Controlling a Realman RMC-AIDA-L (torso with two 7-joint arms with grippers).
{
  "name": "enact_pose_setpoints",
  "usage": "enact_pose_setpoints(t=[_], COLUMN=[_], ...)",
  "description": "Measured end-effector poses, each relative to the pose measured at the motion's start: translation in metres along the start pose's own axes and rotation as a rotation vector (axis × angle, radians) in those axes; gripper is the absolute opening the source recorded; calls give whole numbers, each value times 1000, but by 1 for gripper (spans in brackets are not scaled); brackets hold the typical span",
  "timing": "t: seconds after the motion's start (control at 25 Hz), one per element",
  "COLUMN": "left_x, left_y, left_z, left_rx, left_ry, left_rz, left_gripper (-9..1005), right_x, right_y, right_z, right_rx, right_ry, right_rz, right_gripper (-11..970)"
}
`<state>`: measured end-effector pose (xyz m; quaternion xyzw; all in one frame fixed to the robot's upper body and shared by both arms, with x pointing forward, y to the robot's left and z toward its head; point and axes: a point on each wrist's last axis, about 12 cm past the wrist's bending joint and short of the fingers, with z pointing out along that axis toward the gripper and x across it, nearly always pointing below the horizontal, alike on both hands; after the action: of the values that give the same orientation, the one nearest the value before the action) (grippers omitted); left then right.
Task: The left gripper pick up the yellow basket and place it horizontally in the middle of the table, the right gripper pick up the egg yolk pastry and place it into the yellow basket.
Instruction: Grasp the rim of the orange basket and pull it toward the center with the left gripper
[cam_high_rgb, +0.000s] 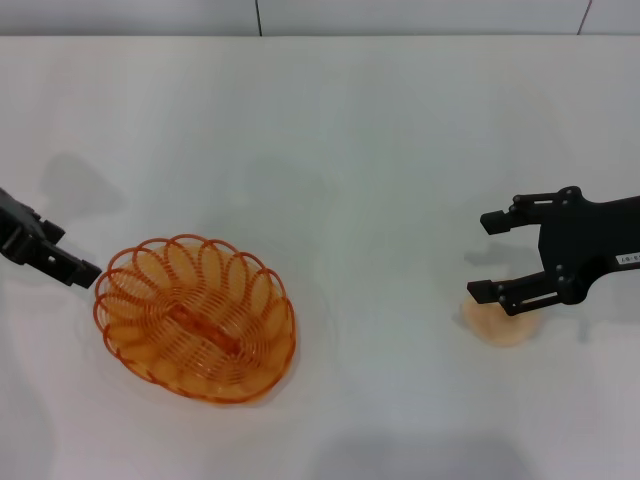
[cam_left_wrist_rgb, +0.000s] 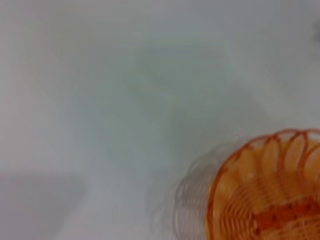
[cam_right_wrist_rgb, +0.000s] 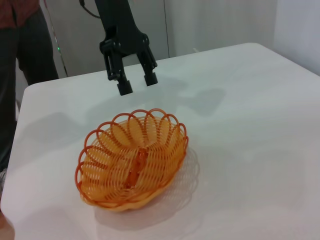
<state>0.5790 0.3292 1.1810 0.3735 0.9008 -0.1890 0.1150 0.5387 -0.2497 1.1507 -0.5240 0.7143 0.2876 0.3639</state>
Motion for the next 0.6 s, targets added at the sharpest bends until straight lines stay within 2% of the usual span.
enact_pose_setpoints(t=[0.32, 0.6], left_x=[-12, -23], left_y=[-4, -11], left_z=[9, 30], left_rx=[-24, -38], left_ry=[55, 96], left_rz=[-63, -120], left_gripper=[876, 875], right_x=[-1, 1], right_y=[1, 2], right_z=[2, 3], right_rx=[-7, -19], right_ry=[-1, -10], right_rz=[0, 10], right_gripper=[846, 846])
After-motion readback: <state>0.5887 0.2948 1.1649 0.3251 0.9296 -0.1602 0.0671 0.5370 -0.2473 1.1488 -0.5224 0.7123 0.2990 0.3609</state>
